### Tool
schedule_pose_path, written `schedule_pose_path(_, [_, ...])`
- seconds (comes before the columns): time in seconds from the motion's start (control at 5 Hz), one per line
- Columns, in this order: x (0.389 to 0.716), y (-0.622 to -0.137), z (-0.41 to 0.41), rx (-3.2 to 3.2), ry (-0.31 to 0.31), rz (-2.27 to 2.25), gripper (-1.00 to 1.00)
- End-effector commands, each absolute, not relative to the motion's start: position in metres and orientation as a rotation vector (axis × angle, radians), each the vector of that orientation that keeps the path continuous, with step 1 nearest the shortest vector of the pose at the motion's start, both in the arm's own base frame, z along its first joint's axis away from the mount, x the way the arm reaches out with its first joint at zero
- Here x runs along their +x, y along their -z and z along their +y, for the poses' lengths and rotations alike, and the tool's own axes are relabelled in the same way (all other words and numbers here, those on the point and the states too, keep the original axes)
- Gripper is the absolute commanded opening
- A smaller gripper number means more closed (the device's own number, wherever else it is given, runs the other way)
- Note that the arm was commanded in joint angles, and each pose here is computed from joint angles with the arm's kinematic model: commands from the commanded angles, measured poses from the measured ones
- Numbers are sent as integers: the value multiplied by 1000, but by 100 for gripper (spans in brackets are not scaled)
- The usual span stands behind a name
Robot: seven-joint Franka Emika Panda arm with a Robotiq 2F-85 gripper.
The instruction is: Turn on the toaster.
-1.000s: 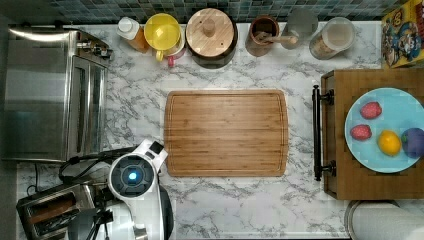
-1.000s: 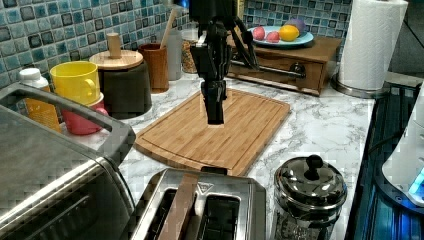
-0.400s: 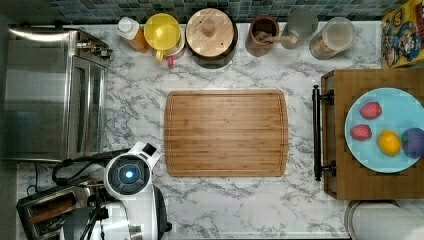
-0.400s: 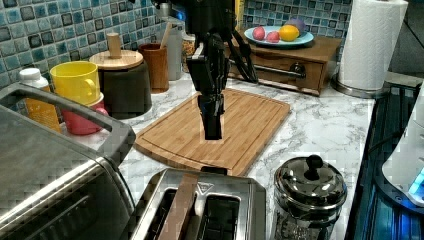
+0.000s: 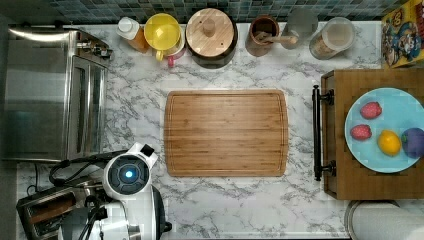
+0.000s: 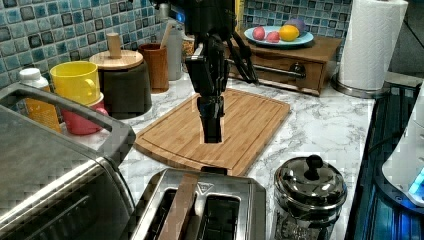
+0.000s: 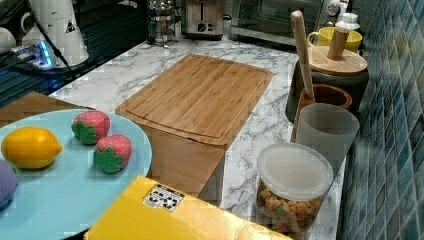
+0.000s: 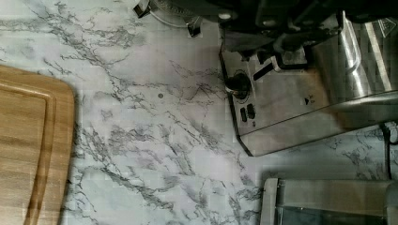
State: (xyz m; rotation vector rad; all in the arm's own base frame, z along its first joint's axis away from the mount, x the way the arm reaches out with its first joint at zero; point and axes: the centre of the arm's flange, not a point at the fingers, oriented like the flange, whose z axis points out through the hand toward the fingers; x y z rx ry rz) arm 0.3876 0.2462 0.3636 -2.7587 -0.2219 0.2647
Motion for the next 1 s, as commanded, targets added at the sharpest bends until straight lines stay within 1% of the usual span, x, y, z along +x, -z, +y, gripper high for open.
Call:
schedule_pose_path(0.2, [375, -400, 292, -2662, -138, -434, -100])
schedule_pose_path(0.4, [374, -402, 289, -2652, -97, -385, -100])
schedule_pose_path(0.6, [382, -397, 291, -2685, -106, -391, -100])
schedule_pose_path(0.8, [385, -390, 293, -2728, -95, -375, -100])
schedule_pose_path(1.0, [389, -375, 296, -2743, -136, -377, -100])
